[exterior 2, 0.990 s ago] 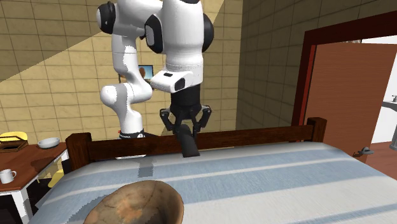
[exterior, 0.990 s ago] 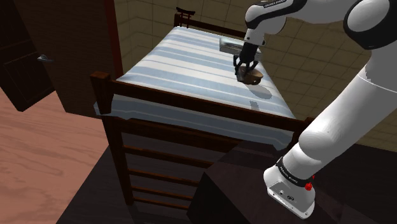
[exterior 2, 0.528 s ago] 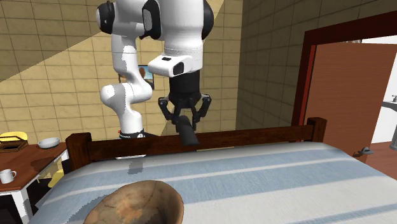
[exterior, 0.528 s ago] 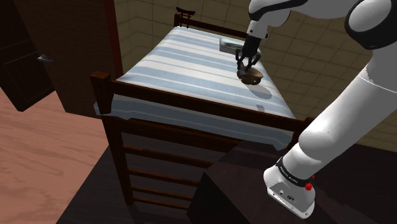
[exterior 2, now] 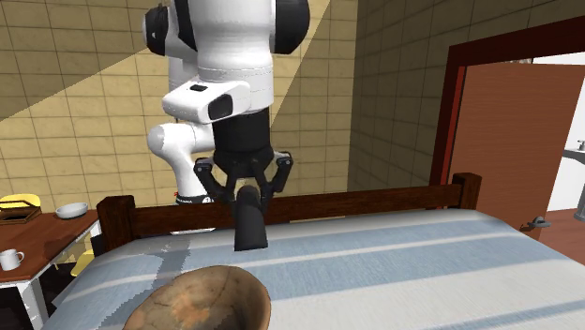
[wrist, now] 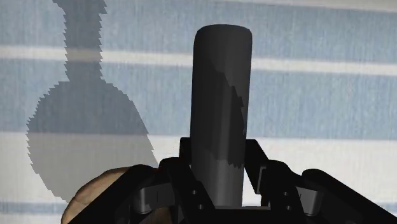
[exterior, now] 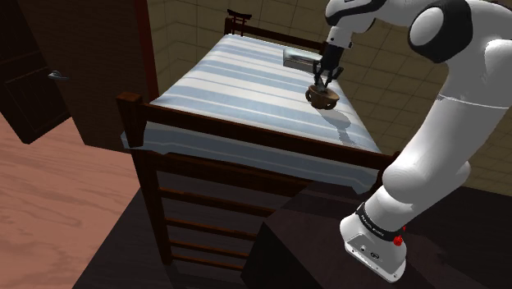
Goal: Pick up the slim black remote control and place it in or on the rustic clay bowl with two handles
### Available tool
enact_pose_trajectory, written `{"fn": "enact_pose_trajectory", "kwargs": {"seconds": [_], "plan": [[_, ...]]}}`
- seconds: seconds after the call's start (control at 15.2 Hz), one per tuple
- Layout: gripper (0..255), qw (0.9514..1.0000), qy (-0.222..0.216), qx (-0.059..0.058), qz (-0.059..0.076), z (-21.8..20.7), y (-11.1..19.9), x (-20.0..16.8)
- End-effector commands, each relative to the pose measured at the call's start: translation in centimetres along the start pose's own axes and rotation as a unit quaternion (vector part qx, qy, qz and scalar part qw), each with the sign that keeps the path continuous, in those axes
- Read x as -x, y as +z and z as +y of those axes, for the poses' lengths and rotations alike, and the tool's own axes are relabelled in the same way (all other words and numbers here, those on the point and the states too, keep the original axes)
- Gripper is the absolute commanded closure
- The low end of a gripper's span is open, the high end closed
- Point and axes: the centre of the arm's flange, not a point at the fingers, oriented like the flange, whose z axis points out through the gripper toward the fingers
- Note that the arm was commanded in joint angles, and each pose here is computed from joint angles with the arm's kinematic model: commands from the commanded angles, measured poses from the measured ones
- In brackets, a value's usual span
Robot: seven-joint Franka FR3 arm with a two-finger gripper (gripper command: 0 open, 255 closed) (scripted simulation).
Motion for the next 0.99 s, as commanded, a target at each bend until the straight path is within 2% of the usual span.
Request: {"fn": "enact_pose_trajectory", "kwargs": {"seconds": [0.0,0.46,0.92], "plan": [[255,1.0000,-0.001,0.000,0.000,1.4,-0.4,-2.3],[255,1.0000,-0.001,0.000,0.000,5.9,-1.8,-9.9],[255,1.0000,-0.001,0.000,0.000,6.0,1.8,-10.7]]}}
